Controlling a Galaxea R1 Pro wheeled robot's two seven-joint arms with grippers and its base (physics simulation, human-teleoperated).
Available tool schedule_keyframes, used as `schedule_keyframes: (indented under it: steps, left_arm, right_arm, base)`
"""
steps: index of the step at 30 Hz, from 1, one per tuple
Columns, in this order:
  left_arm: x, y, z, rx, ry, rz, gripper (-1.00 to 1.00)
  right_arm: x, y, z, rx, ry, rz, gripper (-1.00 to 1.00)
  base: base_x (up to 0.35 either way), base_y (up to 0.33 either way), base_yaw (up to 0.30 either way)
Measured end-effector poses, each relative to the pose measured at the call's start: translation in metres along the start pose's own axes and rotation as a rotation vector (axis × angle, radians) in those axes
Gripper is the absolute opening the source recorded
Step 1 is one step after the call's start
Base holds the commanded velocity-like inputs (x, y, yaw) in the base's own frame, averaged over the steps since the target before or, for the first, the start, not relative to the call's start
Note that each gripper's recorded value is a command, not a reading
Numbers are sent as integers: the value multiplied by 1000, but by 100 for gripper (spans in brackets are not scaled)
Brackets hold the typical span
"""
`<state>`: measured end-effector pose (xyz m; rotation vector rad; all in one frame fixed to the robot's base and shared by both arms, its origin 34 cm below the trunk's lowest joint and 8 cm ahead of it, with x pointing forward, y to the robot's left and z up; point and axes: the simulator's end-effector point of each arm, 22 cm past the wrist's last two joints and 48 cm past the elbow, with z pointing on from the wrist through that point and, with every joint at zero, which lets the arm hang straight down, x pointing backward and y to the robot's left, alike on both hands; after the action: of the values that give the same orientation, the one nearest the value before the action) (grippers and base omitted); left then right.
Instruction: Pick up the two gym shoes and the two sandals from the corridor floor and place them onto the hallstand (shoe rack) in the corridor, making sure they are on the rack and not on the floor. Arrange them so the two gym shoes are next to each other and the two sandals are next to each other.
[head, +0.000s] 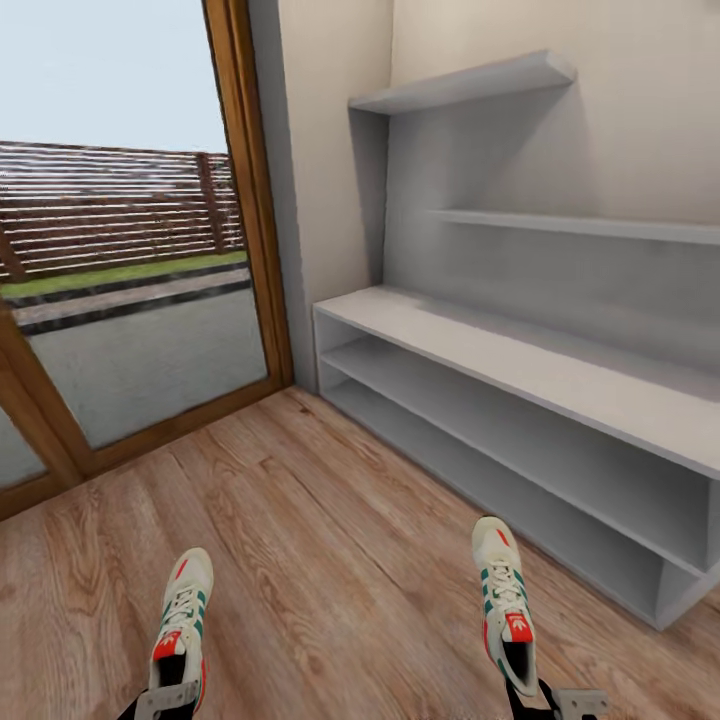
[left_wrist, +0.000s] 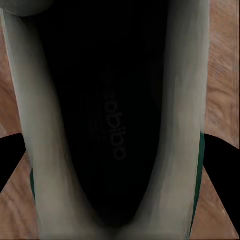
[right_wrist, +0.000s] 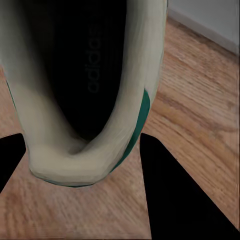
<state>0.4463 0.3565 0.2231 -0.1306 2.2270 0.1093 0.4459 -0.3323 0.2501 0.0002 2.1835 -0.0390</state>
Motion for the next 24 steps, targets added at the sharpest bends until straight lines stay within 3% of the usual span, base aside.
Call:
schedule_keyframes:
  steps: [11, 24]
  left_arm:
    - [0, 1, 0, -4, 0, -5, -100]
    - [0, 0, 0, -1, 0, -2, -100]
  right_arm:
    - [0, 0, 0, 0, 0, 1, -100]
    - [0, 0, 0, 0, 0, 0, -100]
  base:
    - [67, 149, -268]
    - [8, 15, -268]
